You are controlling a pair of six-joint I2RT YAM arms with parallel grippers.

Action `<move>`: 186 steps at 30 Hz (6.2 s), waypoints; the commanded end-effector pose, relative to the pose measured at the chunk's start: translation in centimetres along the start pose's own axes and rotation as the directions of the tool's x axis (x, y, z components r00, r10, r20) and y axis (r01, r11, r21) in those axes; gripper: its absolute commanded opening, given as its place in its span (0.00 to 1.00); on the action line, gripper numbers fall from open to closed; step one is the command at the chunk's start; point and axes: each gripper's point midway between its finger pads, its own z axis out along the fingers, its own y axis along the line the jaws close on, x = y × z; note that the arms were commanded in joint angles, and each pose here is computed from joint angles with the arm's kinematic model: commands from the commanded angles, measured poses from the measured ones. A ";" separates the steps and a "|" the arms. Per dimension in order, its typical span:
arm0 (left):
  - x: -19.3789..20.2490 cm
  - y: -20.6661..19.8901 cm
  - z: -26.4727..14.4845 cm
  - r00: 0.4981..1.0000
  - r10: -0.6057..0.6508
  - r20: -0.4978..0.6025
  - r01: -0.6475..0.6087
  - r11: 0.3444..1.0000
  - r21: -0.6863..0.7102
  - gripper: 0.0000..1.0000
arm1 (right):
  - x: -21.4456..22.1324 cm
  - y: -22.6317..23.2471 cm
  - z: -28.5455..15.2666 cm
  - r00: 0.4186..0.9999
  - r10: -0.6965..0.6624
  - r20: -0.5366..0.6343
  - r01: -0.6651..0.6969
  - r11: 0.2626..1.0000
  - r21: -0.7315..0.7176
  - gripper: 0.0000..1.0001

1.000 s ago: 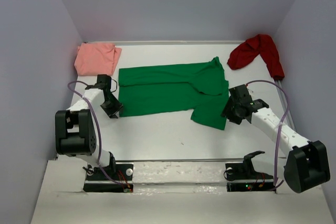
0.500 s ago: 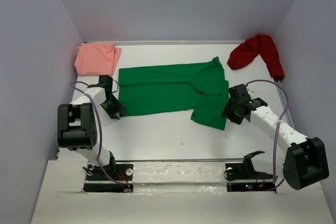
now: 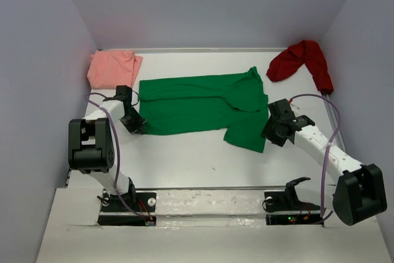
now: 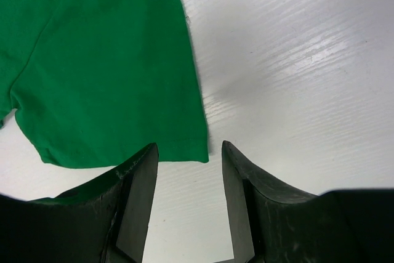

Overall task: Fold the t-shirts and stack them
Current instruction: Flatten the tshirt out

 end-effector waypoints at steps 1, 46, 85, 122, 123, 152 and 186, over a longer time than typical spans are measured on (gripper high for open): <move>0.1 -0.3 0.2 1.000 0.027 0.003 -0.027 0.999 0.020 0.00 | -0.4 0.7 -0.5 0.999 0.026 0.028 -0.026 1.000 0.012 0.51; -1.8 -1.6 -7.0 0.982 0.072 0.177 -0.090 0.991 0.099 0.00 | 5.3 -0.6 3.9 0.995 0.027 -0.099 -0.009 0.984 0.179 0.10; -0.1 -6.4 -54.1 0.287 -0.193 0.938 -0.706 0.619 0.343 0.00 | -27.4 1.9 -49.5 0.305 0.069 0.950 0.284 0.946 -0.159 0.00; -4.3 -4.9 -58.1 0.148 -0.272 0.951 -0.566 0.766 0.307 0.00 | -28.8 7.1 -53.8 0.139 0.078 0.987 0.511 0.848 -0.139 0.00; -4.1 -4.5 -58.5 0.137 -0.279 0.950 -0.565 0.766 0.306 0.00 | -28.7 6.7 -54.0 0.135 0.079 0.988 0.506 0.851 -0.138 0.00; 1.0 -0.1 -61.9 0.089 -0.385 0.919 -0.623 0.698 0.353 0.00 | -23.6 2.0 -58.4 0.145 0.234 0.962 0.582 0.766 -0.274 0.00; -14.6 -13.4 -16.4 0.698 0.168 0.696 -0.284 0.957 0.055 0.00 | -30.3 20.2 -13.5 0.641 -0.396 0.657 0.590 0.802 -0.093 0.00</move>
